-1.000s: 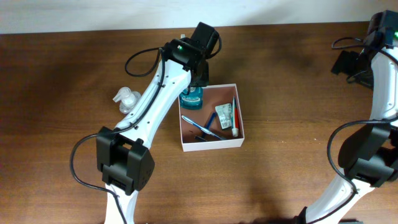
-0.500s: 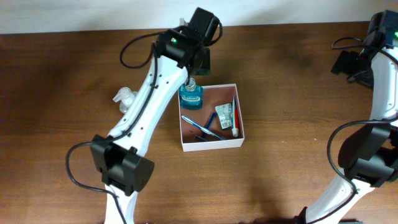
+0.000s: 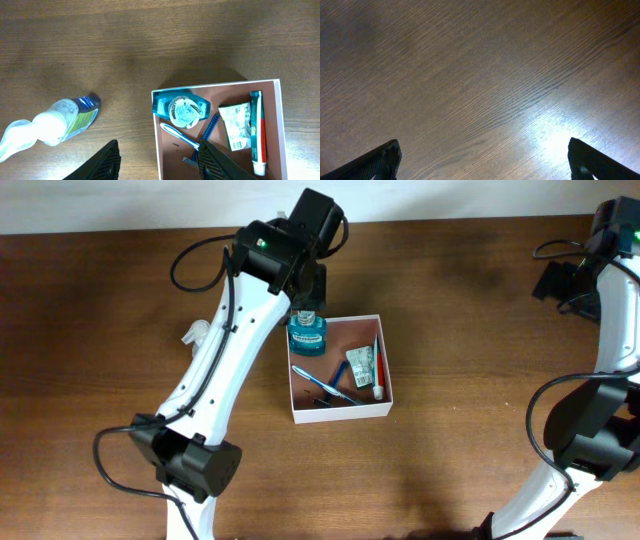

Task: Pack container
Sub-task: 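Open the left gripper and withdraw it left toward the pump bottle, then lower the left gripper onto the white pump bottle and close on it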

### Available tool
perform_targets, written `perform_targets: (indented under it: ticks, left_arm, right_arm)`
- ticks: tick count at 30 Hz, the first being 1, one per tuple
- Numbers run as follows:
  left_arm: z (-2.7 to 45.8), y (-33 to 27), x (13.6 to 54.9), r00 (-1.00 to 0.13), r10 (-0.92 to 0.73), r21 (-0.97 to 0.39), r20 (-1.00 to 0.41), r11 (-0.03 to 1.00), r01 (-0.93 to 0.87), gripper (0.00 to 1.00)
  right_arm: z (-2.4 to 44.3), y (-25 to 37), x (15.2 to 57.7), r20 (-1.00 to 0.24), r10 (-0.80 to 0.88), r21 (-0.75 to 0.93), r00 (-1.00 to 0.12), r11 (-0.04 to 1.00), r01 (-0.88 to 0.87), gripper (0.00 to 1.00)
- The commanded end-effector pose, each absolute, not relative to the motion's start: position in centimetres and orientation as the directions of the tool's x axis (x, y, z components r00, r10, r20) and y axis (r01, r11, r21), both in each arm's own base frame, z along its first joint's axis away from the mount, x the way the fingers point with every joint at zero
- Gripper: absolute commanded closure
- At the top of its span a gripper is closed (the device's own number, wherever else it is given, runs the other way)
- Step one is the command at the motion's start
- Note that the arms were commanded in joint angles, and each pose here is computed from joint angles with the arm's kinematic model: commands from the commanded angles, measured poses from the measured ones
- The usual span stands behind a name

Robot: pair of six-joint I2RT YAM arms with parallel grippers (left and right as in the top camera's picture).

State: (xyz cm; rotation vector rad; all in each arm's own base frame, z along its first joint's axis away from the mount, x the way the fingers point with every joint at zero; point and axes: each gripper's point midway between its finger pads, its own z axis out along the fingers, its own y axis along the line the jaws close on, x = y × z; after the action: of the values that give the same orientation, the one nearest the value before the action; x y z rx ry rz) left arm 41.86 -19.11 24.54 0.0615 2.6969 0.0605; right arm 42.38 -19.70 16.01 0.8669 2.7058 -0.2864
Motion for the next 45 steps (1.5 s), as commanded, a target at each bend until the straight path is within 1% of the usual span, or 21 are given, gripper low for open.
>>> perform_targets:
  ticks: [1,8,15,20,22,23,24,25,27,30,33,36,40,43,45]
  left_arm:
    - [26.0,-16.6,42.7,-0.888,0.016,0.055,-0.461,0.998,-0.011,0.49]
    - [26.0,-11.6,44.3,-0.884,-0.085,0.056,-0.46,0.991,-0.124,0.49]
    - [25.9,-4.5,45.6,-0.859,-0.224,0.056,-0.46,0.959,-0.279,0.48]
    - [25.7,-1.5,45.8,-0.847,-0.282,0.053,-0.45,0.939,-0.341,0.49]
    - [25.1,-1.0,45.5,-0.858,-0.302,0.02,-0.415,0.94,-0.341,0.48]
    - [24.8,-1.1,45.4,-0.868,-0.296,0.006,-0.398,0.946,-0.325,0.45]
    - [24.4,-1.3,45.1,-0.892,-0.265,-0.019,-0.366,0.961,-0.277,0.36]
    - [24.2,-1.6,44.9,-0.907,-0.237,-0.033,-0.349,0.97,-0.241,0.32]
    - [23.8,-1.8,44.4,-0.935,-0.168,-0.063,-0.312,0.986,-0.157,0.27]
    - [23.6,-1.3,43.8,-0.951,-0.12,-0.059,-0.286,0.992,-0.107,0.27]
    - [23.4,-0.8,43.1,-0.965,-0.017,-0.026,-0.263,1.0,-0.011,0.28]
    - [23.3,-0.4,42.8,-0.967,0.043,-0.008,-0.251,0.999,0.047,0.33]
    - [22.9,-0.4,42.8,-0.959,0.146,0.016,-0.242,0.989,0.146,0.36]
    - [21.8,-0.4,42.7,-0.946,0.242,0.034,-0.214,0.97,0.241,0.31]
    - [20.6,-0.4,42.1,-0.938,0.3,0.034,-0.172,0.954,0.299,0.27]
  right_arm:
    - [16.4,-19.8,42.5,-0.339,0.527,-0.111,-0.779,0.8,0.589,0.02]
    - [16.4,-19.8,42.5,-0.339,0.527,-0.111,-0.779,0.8,0.589,0.02]
    - [16.4,-19.8,42.5,-0.339,0.527,-0.111,-0.779,0.8,0.589,0.02]
    - [16.4,-19.8,42.5,-0.339,0.527,-0.111,-0.779,0.8,0.589,0.02]
    - [16.4,-19.8,42.5,-0.339,0.527,-0.111,-0.779,0.8,0.589,0.02]
    - [16.4,-19.8,42.5,-0.339,0.527,-0.111,-0.779,0.8,0.589,0.02]
    - [16.4,-19.8,42.5,-0.339,0.527,-0.111,-0.779,0.8,0.589,0.02]
    - [16.4,-19.8,42.5,-0.339,0.527,-0.111,-0.779,0.8,0.589,0.02]
    - [16.4,-19.8,42.5,-0.339,0.527,-0.111,-0.779,0.8,0.589,0.02]
    - [16.4,-19.8,42.5,-0.339,0.527,-0.111,-0.779,0.8,0.589,0.02]
    - [16.4,-19.8,42.5,-0.339,0.527,-0.111,-0.779,0.8,0.589,0.01]
    - [16.4,-19.8,42.5,-0.339,0.527,-0.111,-0.779,0.8,0.589,0.02]
    - [16.4,-19.8,42.5,-0.339,0.527,-0.111,-0.779,0.8,0.589,0.02]
    - [16.4,-19.8,42.5,-0.339,0.527,-0.111,-0.779,0.8,0.589,0.02]
    - [16.4,-19.8,42.5,-0.339,0.527,-0.111,-0.779,0.8,0.589,0.02]
